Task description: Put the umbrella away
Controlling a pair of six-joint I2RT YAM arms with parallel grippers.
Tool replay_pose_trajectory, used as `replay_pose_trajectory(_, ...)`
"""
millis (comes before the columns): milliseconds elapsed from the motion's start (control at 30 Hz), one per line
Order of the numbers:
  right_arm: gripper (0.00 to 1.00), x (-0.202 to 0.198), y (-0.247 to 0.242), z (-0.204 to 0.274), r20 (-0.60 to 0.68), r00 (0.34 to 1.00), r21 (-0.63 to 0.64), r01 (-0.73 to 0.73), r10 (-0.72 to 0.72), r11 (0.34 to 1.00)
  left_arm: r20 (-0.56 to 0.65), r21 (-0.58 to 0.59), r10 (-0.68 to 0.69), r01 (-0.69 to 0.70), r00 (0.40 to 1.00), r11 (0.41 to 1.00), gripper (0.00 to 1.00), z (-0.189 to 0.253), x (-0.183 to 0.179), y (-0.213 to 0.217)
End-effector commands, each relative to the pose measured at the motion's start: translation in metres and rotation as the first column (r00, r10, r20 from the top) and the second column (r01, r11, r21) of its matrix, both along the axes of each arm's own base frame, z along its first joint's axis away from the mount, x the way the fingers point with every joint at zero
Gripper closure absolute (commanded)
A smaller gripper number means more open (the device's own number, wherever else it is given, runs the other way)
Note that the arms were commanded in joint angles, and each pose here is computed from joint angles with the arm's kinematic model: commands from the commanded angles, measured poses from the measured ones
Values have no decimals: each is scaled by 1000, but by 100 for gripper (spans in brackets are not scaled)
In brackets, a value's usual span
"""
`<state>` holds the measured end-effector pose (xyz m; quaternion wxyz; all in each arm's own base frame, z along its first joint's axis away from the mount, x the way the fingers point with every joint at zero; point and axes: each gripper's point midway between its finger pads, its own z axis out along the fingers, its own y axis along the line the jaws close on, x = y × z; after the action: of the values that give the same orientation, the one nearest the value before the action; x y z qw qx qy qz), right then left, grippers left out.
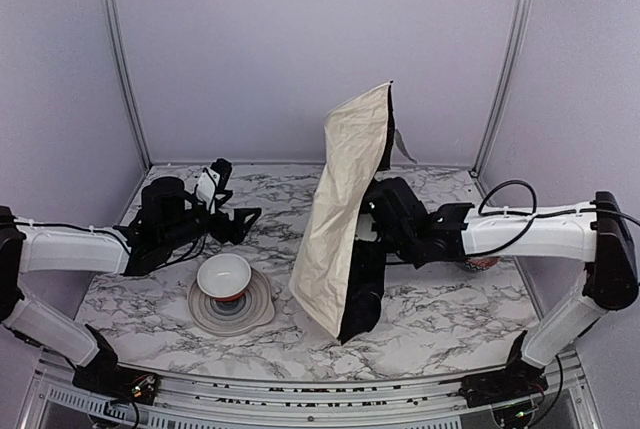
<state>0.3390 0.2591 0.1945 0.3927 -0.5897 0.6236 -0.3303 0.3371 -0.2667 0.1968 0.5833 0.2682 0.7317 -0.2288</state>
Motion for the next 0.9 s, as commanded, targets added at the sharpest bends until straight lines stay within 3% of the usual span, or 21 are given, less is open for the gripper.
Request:
replay_pose_trajectory(0, 100, -36, 26, -25, 5, 993, -37, -114, 114, 993, -7, 111, 153, -151, 988, 982, 7, -4, 12, 31)
replay_pose_trajectory(233, 100, -96, 68, -106, -121, 959, 34, -252, 255, 967, -16, 5, 4, -4, 1000, 1000, 8, 35, 22, -18)
replay_pose_trajectory(333, 100, -111, 84, -132, -163, 937, 96, -295, 308, 951, -2, -40, -99, 99, 995, 994, 8, 55, 17, -48)
replay_pose_trajectory(400, 95, -113, 87, -148, -177, 940, 89, -280, 292, 956, 25, -41, -178, 179, 984, 983, 8, 65, 2, -78)
replay_pose_trajectory(467, 84, -109, 90, -158, -174, 951, 88, -244, 256, 966, 52, -6, -246, 246, 968, 969, 8, 64, -12, -101)
replay_pose_trajectory(533, 65, -107, 91, -163, -153, 962, 85, -216, 227, 973, 58, 40, -297, 295, 953, 955, 8, 52, -23, -120)
replay_pose_trajectory(567, 12, -110, 92, -163, -143, 962, 79, -222, 232, 972, 53, 52, -313, 310, 948, 949, 8, 46, -25, -128)
replay_pose_trajectory(600, 2, -113, 91, -163, -134, 963, 72, -225, 233, 972, 35, 57, -323, 321, 946, 945, 8, 38, -25, -134)
replay_pose_trajectory(767, 0, -134, 80, -159, -120, 960, 37, -250, 253, 967, -70, 90, -347, 352, 935, 932, 16, -8, -26, -142)
replay_pose_trajectory(867, 0, -147, 76, -146, -88, 956, 19, -279, 279, 960, -117, 79, -436, 446, 892, 892, 36, -24, -44, -152)
